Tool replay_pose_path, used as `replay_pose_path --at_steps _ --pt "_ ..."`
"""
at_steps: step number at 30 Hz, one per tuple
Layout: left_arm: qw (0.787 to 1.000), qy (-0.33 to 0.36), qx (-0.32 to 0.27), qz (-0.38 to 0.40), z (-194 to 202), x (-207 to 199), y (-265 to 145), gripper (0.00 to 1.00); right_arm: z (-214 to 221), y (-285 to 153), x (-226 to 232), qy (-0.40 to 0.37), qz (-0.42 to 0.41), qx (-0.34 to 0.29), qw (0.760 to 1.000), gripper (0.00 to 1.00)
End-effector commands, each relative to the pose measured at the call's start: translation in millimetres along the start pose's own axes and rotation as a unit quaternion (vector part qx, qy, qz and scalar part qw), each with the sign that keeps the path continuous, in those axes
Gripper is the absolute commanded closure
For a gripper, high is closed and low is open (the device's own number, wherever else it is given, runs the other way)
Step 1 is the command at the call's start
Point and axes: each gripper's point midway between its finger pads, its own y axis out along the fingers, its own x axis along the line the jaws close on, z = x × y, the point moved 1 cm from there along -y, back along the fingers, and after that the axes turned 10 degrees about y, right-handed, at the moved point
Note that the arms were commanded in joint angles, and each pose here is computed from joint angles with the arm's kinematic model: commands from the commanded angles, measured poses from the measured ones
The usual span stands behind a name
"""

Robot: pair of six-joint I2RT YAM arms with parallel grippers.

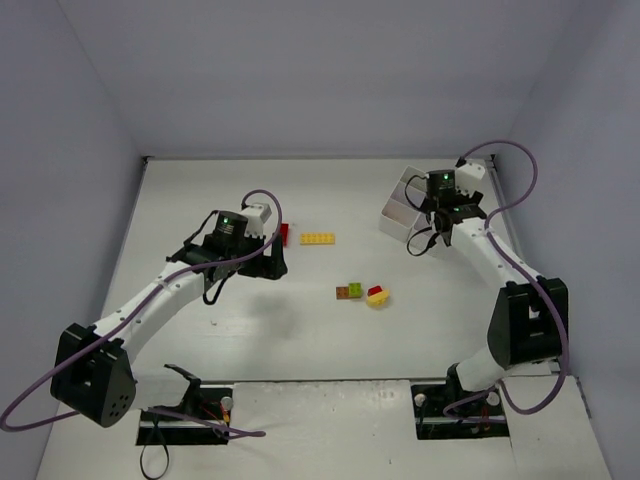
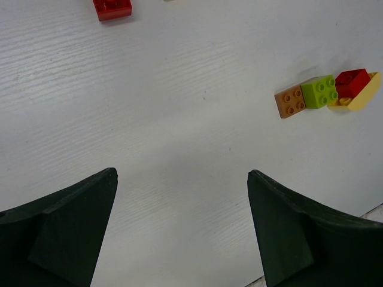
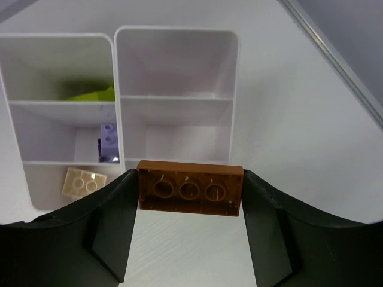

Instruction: Sort the legos into containers by color

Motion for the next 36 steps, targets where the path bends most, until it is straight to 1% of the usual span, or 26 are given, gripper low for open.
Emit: replay_pose_path --at_steps 1,3,6,10,14,17,19,22,24,25,27,30,32,33,36 --pt "0.999 0.011 -0.050 0.005 -27.4 -3.1 -12.1 0.17 -39.8 9.7 11.2 0.034 -0.001 -0.052 0.998 0.82" --pt "0.999 0.012 -0.050 0.005 -27.4 -3.2 -12.3 0.17 -42.9 16.0 11.7 0.036 0.000 -0.051 0.998 0.80" --pt "0.999 0.012 -0.050 0.004 -27.5 -2.8 -11.8 0.17 -41.4 26.3 11.0 0.036 0.004 -0.045 0.998 0.71" --pt "0.999 0.012 -0.049 0.002 -27.4 -2.1 -10.8 0.17 -35.3 37.1 12.6 0.032 0.006 -0.032 0.999 0.68" --pt "0.999 0.012 -0.047 0.003 -26.1 -2.0 -9.8 0.17 -35.1 42.1 12.8 0.028 0.010 -0.031 0.999 0.60" --pt "0.999 0.012 -0.047 0.003 -26.5 -2.0 -9.6 0.17 -35.3 45.2 12.9 0.027 0.012 -0.030 0.999 0.59" --pt "0.999 0.011 -0.045 0.004 -25.9 -2.1 -8.8 0.17 -35.3 46.3 13.9 0.027 0.010 -0.029 0.999 0.57" --pt "0.999 0.011 -0.046 0.004 -26.6 -2.2 -9.1 0.17 -36.2 46.6 16.0 0.023 0.008 -0.029 0.999 0.48" --pt "0.999 0.012 -0.045 0.004 -25.8 -2.7 -9.2 0.17 -36.6 47.2 16.2 0.020 0.009 -0.029 0.999 0.47" --pt "0.999 0.011 -0.045 0.004 -25.8 -2.2 -9.3 0.17 -36.7 47.2 16.0 0.020 0.009 -0.030 0.999 0.45" --pt "0.999 0.012 -0.045 0.005 -25.8 -2.8 -8.8 0.17 -37.6 47.1 15.8 0.020 0.010 -0.031 0.999 0.44" --pt "0.999 0.012 -0.046 0.006 -26.3 -3.3 -9.6 0.17 -38.4 48.0 15.2 0.018 0.012 -0.032 0.999 0.38" --pt "0.999 0.012 -0.047 0.006 -27.0 -3.1 -9.9 0.17 -38.9 47.9 16.1 0.017 0.012 -0.033 0.999 0.37" --pt "0.999 0.012 -0.046 0.005 -26.7 -2.9 -9.9 0.17 -39.9 47.7 15.3 0.018 0.013 -0.034 0.999 0.34" --pt "0.999 0.012 -0.046 0.005 -25.7 -2.7 -9.9 0.17 -38.8 48.3 14.8 0.016 0.013 -0.033 0.999 0.33"
